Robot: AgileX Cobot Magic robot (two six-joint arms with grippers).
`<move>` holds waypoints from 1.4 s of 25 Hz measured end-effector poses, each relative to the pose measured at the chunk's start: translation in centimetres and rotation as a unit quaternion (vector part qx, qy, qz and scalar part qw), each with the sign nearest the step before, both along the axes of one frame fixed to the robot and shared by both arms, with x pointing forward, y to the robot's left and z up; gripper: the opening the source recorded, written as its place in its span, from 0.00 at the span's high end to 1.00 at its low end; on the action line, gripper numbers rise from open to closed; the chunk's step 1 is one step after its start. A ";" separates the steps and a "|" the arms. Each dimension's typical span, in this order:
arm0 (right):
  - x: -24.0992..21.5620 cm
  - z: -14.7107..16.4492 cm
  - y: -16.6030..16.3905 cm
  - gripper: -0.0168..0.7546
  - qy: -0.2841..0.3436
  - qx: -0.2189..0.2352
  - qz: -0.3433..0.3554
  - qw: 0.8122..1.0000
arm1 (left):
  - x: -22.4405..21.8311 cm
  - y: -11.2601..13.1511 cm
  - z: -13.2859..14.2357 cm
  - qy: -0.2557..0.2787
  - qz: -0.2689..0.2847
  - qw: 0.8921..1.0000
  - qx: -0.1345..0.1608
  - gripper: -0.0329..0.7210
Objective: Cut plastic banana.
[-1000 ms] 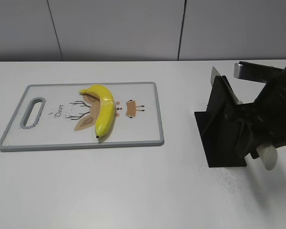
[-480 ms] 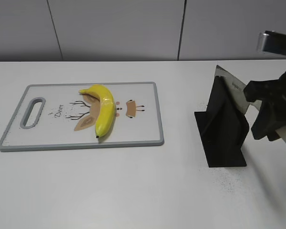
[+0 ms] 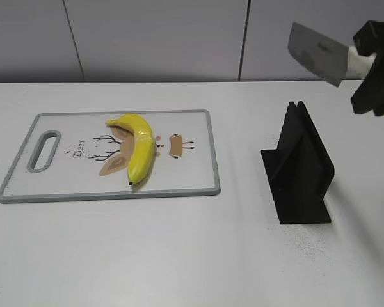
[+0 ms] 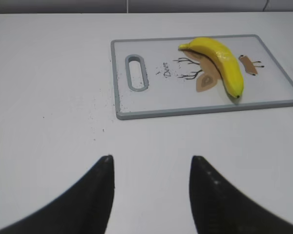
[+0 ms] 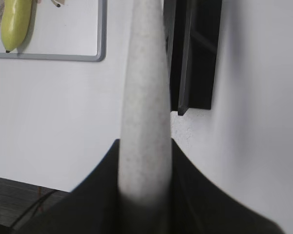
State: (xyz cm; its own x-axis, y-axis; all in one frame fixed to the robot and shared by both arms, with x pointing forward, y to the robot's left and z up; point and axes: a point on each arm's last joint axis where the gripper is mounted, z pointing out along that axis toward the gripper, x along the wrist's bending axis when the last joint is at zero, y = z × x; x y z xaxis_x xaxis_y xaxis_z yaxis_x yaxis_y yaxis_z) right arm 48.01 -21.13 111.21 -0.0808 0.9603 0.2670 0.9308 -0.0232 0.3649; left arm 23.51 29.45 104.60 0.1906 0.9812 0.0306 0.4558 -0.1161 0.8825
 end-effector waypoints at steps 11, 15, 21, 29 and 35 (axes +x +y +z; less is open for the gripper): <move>5.2 1.7 1.6 0.76 -0.045 -0.085 0.215 0.972 | 5.9 -1.6 5.1 0.003 -0.094 0.994 0.047 0.31; 8.3 1.4 2.7 0.76 -0.071 -0.107 0.304 0.944 | 10.0 -2.9 6.8 0.007 -0.160 0.985 0.057 0.31; 11.7 1.1 4.0 0.76 -0.121 -0.130 0.414 0.893 | 17.0 -4.0 8.4 0.039 -0.239 0.964 0.109 0.28; 14.2 -1.4 7.3 0.76 -0.160 -0.158 0.567 0.793 | 25.9 -5.7 9.6 0.060 -0.390 0.895 0.207 0.27; 15.8 -4.5 8.7 0.76 -0.152 -0.153 0.618 0.756 | 31.1 -8.1 9.4 0.048 -0.465 0.849 0.245 0.27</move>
State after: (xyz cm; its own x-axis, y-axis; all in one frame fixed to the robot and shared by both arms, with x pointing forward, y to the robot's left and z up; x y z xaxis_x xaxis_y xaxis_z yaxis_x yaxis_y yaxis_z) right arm 63.85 -12.40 106.66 -0.9799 0.1140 -0.1638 0.0441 0.9241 0.3796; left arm 54.59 21.33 114.02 0.9005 0.2791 0.3335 0.0326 -0.8080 0.5883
